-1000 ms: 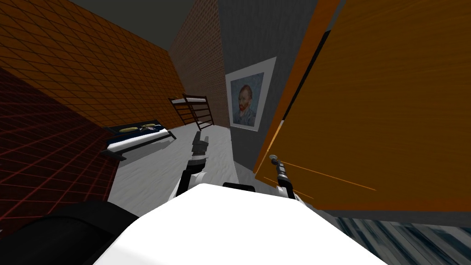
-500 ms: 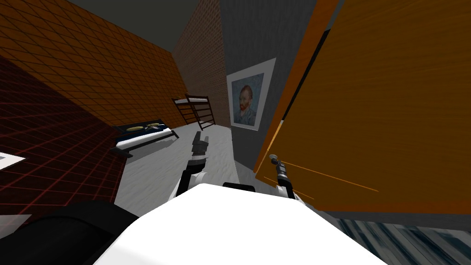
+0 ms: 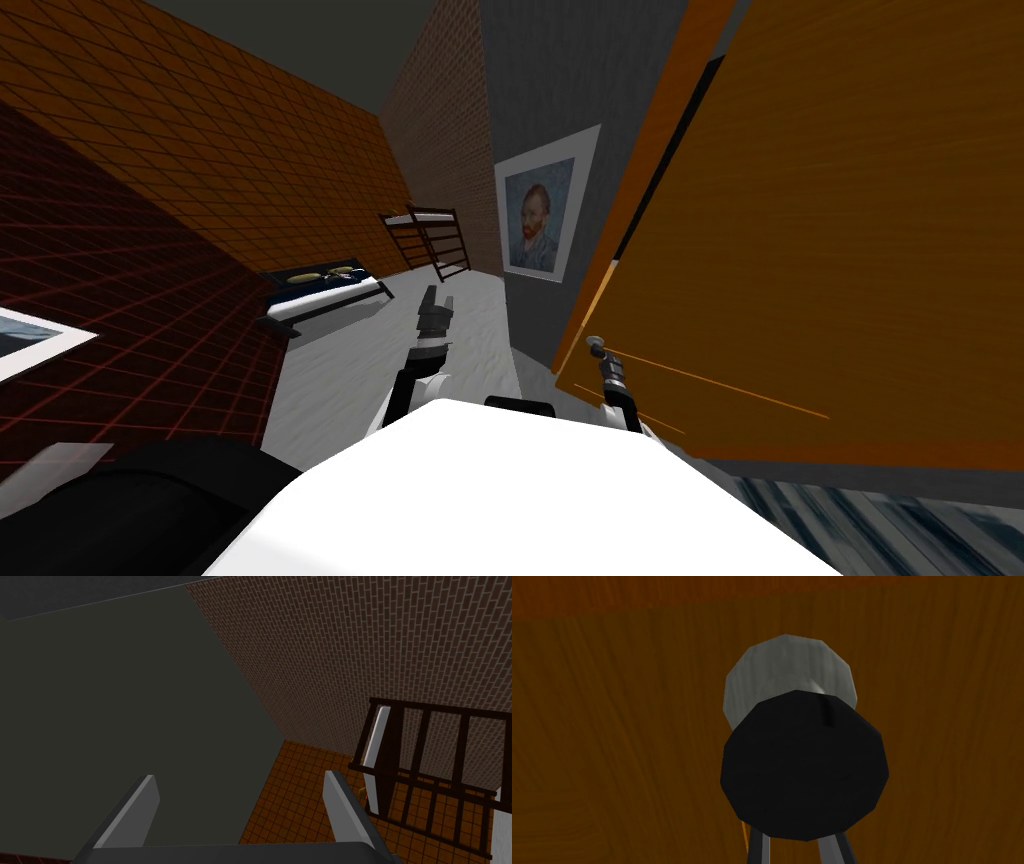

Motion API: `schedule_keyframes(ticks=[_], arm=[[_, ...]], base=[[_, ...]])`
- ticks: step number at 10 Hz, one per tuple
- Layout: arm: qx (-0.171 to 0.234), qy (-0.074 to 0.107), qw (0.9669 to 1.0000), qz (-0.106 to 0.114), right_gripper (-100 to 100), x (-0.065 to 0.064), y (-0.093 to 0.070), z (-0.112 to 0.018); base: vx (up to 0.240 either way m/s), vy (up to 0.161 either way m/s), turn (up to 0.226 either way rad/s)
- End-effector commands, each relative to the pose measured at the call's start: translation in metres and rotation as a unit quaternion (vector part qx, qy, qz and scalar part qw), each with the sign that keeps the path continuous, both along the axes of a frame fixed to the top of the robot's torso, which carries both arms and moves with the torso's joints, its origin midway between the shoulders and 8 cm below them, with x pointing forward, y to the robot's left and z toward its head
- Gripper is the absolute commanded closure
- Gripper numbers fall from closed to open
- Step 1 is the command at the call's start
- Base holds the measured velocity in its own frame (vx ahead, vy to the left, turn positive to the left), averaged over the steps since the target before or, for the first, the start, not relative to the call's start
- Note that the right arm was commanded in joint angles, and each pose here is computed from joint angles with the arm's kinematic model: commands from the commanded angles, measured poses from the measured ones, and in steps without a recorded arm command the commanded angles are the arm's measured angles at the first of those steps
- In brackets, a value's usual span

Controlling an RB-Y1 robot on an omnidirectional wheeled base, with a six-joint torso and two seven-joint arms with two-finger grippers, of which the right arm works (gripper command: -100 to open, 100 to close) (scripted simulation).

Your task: Pull the door open

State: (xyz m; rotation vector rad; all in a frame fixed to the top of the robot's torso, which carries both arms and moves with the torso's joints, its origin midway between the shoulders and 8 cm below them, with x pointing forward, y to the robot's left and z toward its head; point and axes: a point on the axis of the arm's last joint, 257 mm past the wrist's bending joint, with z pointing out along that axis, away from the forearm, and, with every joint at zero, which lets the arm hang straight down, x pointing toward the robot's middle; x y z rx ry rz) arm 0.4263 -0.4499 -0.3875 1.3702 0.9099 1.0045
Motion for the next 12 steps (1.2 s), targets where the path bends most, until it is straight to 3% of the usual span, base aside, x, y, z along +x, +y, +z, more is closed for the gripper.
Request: schedule_keyframes(ticks=[1,5,6,8,9,12], arm=[[0.034,-0.017,0.9992,0.01,100,0.011,0.017,0.002],[0.087,-0.035,0.9956,0.008,100,0.011,0.016,0.002],[0.108,-0.042,0.9933,0.007,100,0.011,0.015,0.002],[0.11,-0.041,0.9931,0.006,100,0.01,0.015,0.0],[0.13,-0.04,0.9907,-0.009,-100,0.0,0.003,-0.008],[0.175,-0.059,0.9828,-0.012,-100,0.003,0.007,-0.007]], base=[[-0.055,-0.016,0.064],[-0.043,-0.01,0.043],[-0.036,-0.015,0.043],[-0.023,-0.008,0.026],[-0.036,-0.019,0.007],[-0.065,-0.007,0.041]])
